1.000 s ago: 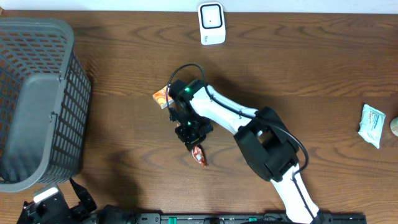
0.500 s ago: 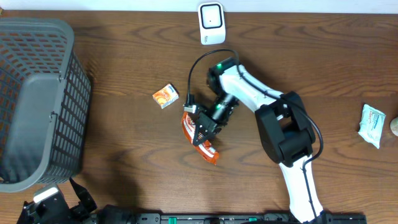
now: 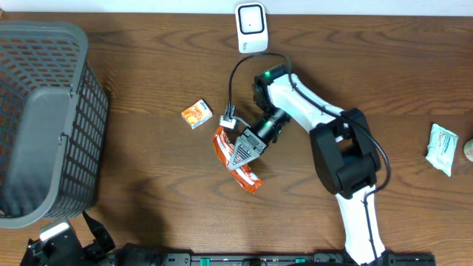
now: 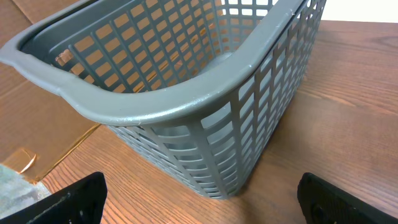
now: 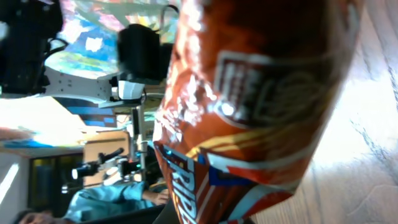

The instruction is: Scan the item barcode

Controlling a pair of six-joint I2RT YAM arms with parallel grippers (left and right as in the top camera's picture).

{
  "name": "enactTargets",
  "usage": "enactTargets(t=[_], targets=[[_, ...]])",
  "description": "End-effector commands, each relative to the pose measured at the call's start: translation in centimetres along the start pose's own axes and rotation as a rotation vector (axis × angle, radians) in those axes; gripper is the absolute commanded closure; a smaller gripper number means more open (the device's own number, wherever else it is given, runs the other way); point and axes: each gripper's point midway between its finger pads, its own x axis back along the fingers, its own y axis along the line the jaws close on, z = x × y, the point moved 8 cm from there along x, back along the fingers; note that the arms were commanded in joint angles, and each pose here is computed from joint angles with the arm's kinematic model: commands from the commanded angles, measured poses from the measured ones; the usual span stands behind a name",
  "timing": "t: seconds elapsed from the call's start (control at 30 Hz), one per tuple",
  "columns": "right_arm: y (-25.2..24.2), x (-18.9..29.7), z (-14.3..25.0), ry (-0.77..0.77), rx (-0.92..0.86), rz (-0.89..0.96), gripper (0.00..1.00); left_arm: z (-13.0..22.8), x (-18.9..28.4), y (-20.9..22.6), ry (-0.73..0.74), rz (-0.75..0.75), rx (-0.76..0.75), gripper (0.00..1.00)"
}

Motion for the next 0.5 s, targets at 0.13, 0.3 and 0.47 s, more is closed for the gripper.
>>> enactTargets(t=[0.13, 0.3, 0.47], targets=[[10.3, 2.9, 0.4, -0.139, 0.159, 0.039, 0.99, 0.0, 0.1, 0.2, -0.006, -0.008, -0.006, 0.02], [14.3, 3.4, 1.4, -0.179, 0.115, 0.033, 0.99, 0.0, 0.1, 0.2, -0.006, -0.008, -0.006, 0.02], [16.9, 3.2, 2.2, -0.194, 0.135, 0.023, 0.99, 0.0, 0.1, 0.2, -0.006, -0.008, -0.006, 0.02]])
